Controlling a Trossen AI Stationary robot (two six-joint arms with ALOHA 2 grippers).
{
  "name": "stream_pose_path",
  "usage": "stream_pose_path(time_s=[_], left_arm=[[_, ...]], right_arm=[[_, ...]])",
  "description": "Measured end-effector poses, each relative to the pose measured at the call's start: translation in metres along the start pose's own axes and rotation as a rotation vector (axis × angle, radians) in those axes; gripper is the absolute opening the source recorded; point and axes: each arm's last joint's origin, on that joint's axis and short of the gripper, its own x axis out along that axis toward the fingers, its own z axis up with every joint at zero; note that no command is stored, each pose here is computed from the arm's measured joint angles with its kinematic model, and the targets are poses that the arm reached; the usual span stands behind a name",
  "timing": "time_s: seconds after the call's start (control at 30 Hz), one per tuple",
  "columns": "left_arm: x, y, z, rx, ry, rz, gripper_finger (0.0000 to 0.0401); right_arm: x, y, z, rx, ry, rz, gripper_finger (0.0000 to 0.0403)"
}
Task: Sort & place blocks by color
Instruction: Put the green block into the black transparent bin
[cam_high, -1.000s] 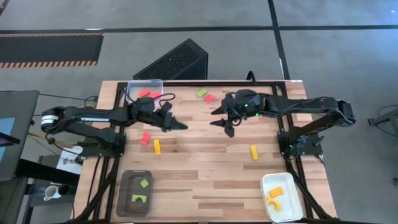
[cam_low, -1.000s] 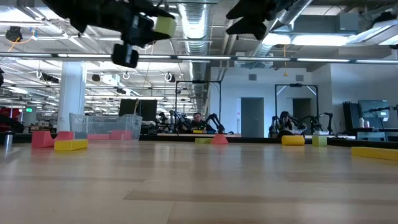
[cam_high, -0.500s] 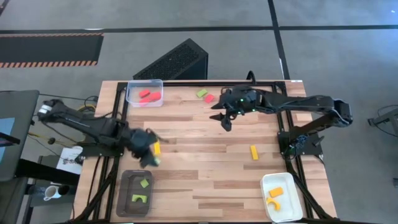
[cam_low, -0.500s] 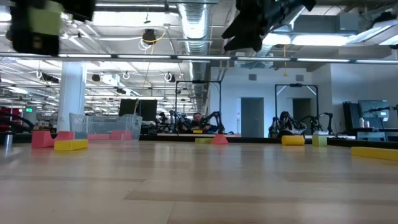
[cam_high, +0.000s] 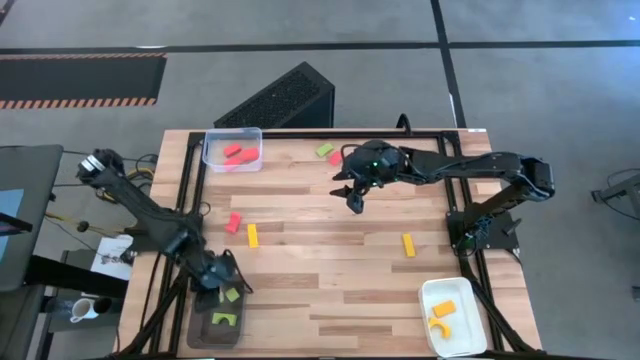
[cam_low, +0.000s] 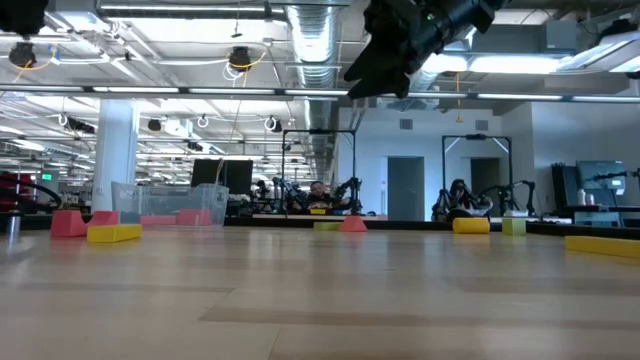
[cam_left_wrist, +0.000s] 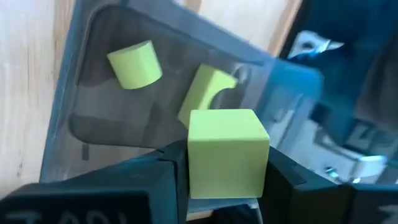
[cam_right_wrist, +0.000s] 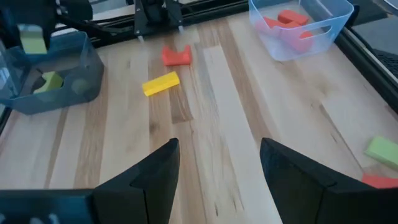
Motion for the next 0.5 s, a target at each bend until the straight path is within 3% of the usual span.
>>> stream_pose_path(time_s=[0.27, 0.5], left_arm=[[0.029, 0.002, 0.008, -0.010, 0.090, 0.105, 0.0156], [0.033, 0.004, 0.008, -0.017, 0.119, 0.125, 0.0195]], right_arm=[[-0.003, 0.001, 0.002, -0.002, -0.015, 0.004, 0.0245], [-0.003, 0.001, 0.002, 0.000, -0.008, 0.004, 0.0245]])
